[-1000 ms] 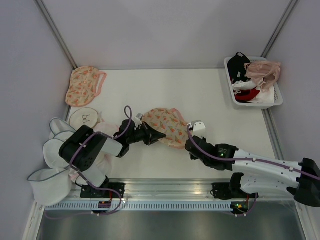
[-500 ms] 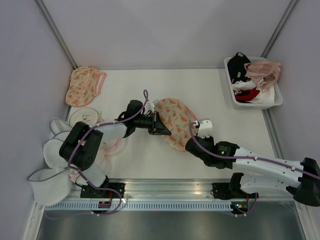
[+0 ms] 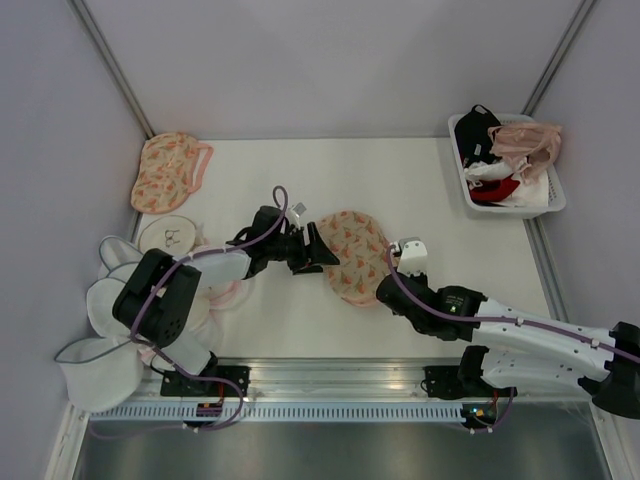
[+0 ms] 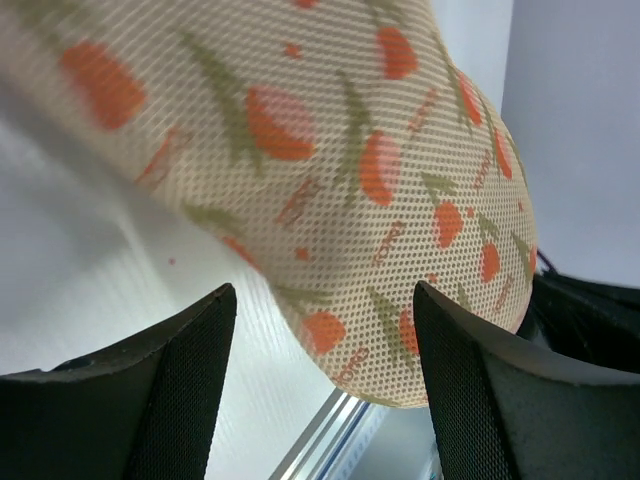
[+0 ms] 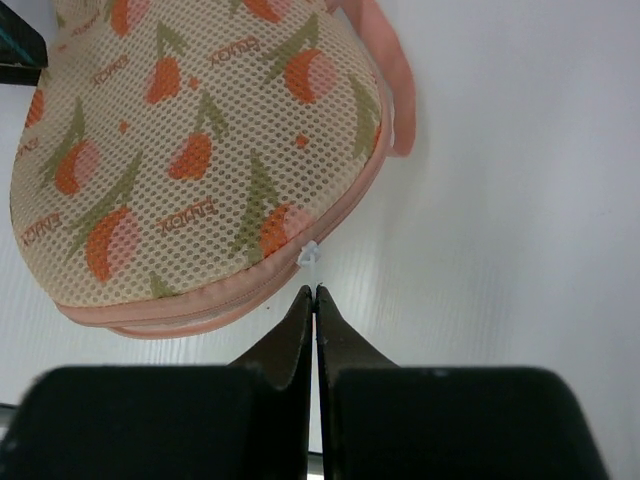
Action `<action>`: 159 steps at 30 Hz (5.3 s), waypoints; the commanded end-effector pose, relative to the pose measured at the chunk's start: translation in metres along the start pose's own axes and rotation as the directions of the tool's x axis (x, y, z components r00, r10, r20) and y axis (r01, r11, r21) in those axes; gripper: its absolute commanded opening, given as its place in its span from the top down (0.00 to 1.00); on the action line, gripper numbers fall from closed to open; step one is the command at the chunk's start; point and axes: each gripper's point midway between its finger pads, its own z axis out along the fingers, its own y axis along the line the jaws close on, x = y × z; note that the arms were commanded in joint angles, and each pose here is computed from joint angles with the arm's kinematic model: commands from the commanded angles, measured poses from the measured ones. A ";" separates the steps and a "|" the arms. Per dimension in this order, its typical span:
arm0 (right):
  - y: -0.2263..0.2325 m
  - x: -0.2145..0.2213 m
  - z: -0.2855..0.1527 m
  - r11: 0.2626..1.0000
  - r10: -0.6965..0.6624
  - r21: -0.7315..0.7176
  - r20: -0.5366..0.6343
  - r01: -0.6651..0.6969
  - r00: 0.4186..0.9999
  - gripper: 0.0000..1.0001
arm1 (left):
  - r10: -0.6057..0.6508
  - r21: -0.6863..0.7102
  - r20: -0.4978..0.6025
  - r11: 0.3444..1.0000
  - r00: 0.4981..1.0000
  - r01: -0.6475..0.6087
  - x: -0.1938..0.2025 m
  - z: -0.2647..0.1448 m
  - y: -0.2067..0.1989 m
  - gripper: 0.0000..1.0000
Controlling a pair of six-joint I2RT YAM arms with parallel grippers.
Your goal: Unzip the laundry bag and remove the bra
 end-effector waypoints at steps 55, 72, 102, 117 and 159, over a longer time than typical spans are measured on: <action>0.203 0.013 0.014 0.623 -0.092 -0.781 -0.008 0.052 0.996 1.00 | -0.514 0.117 0.528 0.833 0.676 0.541 0.037 -0.059 0.024 0.02; 0.155 0.026 0.045 0.828 -0.147 -0.554 -0.069 0.084 0.987 1.00 | -0.447 0.097 0.559 0.872 0.698 0.480 0.029 -0.065 0.019 0.98; -0.041 -0.016 0.118 0.974 0.013 0.226 -0.102 0.011 0.995 0.99 | -0.042 0.029 0.164 0.999 0.986 0.037 -0.022 -0.026 -0.003 0.98; -0.043 -0.015 0.083 0.987 0.087 0.143 -0.070 -0.076 0.994 1.00 | -0.115 -0.247 0.316 0.948 0.942 0.199 -0.082 -0.005 0.053 0.22; 0.121 -0.007 0.038 0.741 -0.028 -0.670 -0.106 -0.051 0.994 0.99 | -0.385 0.081 0.395 0.919 0.834 0.386 0.027 0.013 -0.023 0.82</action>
